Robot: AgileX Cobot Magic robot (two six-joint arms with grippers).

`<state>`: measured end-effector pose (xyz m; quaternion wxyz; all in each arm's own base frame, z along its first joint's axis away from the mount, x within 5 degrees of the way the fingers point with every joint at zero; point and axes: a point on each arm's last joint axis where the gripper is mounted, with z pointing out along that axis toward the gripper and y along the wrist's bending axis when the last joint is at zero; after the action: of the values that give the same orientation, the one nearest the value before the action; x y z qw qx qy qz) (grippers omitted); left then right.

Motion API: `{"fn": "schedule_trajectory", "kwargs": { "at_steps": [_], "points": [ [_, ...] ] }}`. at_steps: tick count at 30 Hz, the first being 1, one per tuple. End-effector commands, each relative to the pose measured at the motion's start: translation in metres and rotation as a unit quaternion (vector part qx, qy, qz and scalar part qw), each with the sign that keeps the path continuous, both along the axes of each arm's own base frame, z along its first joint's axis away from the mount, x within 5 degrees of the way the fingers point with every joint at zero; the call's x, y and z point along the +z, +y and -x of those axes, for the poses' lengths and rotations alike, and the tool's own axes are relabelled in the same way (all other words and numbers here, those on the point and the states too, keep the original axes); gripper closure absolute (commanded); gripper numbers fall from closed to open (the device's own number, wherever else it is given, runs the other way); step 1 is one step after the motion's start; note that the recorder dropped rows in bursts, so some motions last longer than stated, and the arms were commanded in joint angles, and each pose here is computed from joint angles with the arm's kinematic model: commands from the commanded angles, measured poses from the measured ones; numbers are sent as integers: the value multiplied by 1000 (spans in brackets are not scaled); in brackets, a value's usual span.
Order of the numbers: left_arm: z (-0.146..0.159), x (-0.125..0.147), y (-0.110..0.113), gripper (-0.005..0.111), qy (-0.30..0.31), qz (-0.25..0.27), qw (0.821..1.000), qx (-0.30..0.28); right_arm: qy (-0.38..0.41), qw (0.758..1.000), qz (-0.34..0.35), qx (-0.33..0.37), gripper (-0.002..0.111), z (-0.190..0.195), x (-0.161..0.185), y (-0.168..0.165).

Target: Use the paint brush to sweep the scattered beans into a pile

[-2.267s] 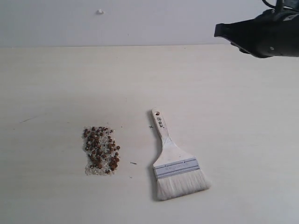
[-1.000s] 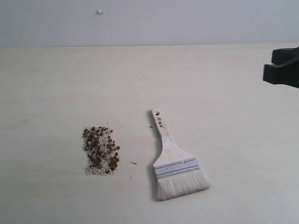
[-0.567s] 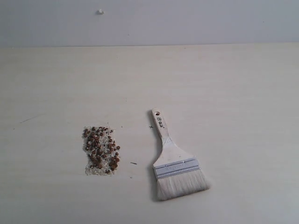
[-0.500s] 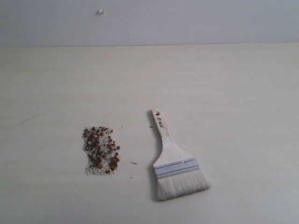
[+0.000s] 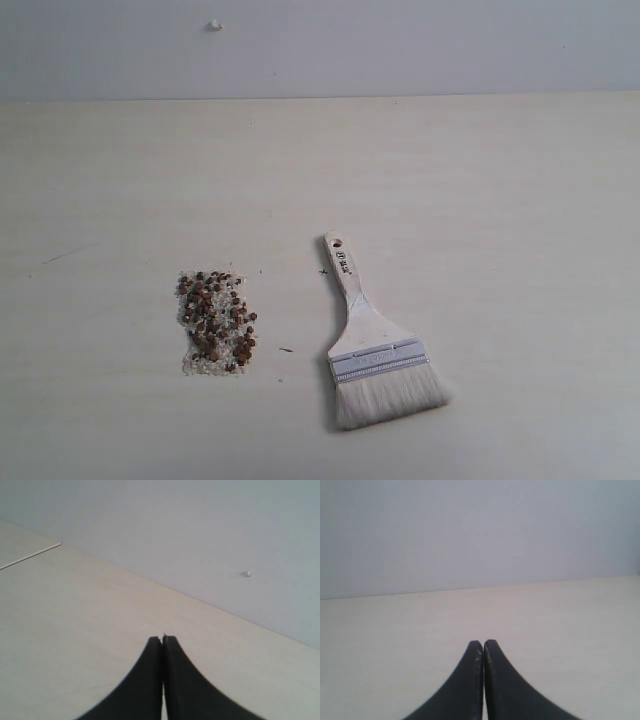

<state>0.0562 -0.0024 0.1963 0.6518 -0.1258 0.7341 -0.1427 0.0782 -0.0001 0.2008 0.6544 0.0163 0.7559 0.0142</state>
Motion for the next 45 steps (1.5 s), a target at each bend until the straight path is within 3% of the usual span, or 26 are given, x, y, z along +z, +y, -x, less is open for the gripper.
{"fn": "schedule_trajectory", "kwargs": {
  "at_steps": [1, 16, 45],
  "points": [
    [0, -1, 0, 107, -1, 2, 1000, -3, -3, 1000, 11, -9, 108, 1, 0, -2],
    [0, -1, 0, 107, -1, 2, 1000, -3, -22, 1000, -9, -10, 108, 23, -3, -1],
    [0, -1, 0, 107, 0, 2, 1000, -3, 3, 1000, -6, -10, 108, 23, -7, -1]
  ]
}}
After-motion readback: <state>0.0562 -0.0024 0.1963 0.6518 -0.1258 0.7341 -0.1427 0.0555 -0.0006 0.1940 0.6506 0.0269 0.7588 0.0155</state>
